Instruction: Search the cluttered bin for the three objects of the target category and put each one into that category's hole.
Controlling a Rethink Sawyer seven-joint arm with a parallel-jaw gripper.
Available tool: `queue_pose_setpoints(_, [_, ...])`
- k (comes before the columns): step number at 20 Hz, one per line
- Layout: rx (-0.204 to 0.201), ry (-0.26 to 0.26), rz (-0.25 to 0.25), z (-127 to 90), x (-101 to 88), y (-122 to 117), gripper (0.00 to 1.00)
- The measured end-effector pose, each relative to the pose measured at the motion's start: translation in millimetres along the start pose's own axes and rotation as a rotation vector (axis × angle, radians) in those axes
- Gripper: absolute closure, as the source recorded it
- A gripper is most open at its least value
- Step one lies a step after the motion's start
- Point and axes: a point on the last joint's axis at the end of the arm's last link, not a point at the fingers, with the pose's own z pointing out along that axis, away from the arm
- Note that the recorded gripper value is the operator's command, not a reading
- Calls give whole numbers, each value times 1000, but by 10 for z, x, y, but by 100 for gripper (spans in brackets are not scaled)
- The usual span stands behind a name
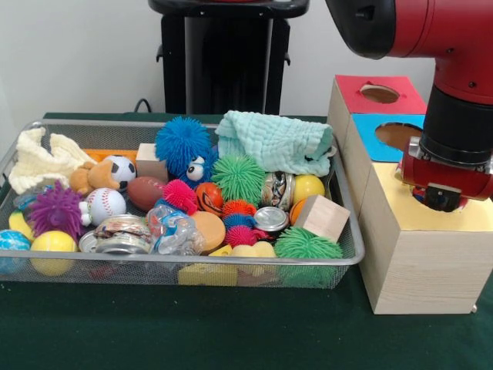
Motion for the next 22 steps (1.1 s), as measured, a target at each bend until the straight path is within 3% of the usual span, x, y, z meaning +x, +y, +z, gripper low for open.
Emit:
queue_pose_setpoints(8, [13, 9, -12, -15, 0, -2, 100])
queue_pose_setpoints(9, [16, 13, -13, -17, 2, -5, 0])
queue_pose_setpoints(12, [37, 53, -16, -19, 54, -28, 0])
queue_pose_setpoints(22, [41, 60, -19, -31, 37, -14, 0])
